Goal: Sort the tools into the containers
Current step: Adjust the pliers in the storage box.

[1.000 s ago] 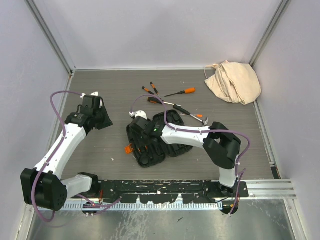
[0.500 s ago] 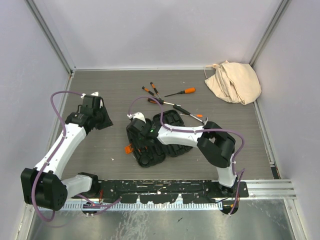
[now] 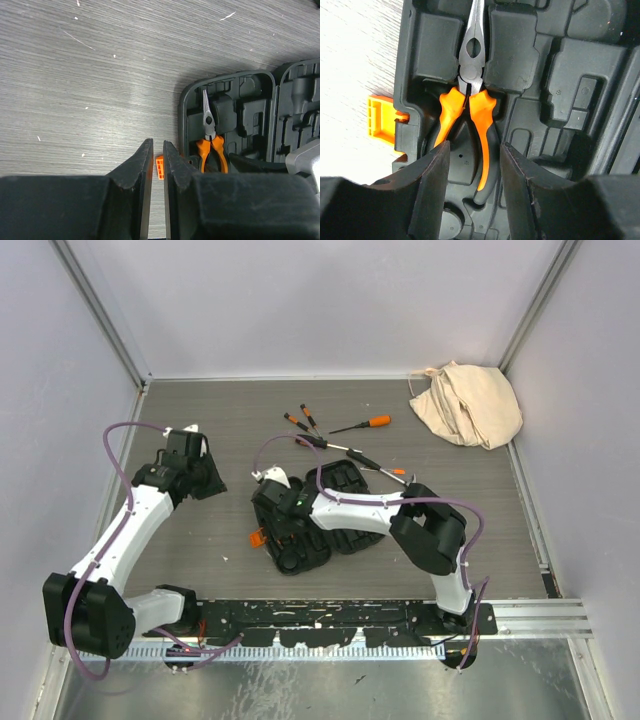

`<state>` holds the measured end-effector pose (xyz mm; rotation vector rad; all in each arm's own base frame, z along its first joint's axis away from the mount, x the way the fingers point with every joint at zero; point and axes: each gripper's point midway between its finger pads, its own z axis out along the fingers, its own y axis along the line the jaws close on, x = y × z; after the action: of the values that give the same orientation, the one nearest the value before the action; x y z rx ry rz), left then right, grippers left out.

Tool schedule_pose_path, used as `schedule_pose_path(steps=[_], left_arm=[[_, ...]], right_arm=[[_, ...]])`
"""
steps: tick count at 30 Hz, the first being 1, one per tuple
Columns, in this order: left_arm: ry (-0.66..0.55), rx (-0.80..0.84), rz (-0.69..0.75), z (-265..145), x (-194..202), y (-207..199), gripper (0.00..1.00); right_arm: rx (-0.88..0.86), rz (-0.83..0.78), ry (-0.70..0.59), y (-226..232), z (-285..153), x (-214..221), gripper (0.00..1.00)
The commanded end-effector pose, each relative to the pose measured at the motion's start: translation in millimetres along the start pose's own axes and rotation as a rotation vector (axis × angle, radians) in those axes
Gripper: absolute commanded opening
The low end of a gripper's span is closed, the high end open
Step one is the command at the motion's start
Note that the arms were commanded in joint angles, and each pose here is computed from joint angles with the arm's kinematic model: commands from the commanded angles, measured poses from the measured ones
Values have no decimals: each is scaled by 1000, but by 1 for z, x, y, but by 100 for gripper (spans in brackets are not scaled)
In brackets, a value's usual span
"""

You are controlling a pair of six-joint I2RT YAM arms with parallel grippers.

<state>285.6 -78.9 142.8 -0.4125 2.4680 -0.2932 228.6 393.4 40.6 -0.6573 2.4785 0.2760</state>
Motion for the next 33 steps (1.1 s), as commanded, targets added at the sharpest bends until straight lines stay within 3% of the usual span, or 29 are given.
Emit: schedule_pose_path(steps=[1, 10, 18, 24, 33], left_arm=[[-26, 30, 12, -4, -10, -7, 15], [8, 37, 11, -3, -3, -8, 19], [30, 64, -12, -1, 25, -22, 25], [84, 86, 13, 12, 54, -39, 22], [135, 110, 55, 23, 88, -53, 23]], right_arm=[[13, -11, -27, 3, -9, -8, 49], [-108, 54, -225, 12, -58, -51, 50], [-146, 219, -348, -23, -82, -63, 52], [-292, 309, -270, -29, -69, -46, 40], [-361, 298, -178, -10, -48, -31, 33]])
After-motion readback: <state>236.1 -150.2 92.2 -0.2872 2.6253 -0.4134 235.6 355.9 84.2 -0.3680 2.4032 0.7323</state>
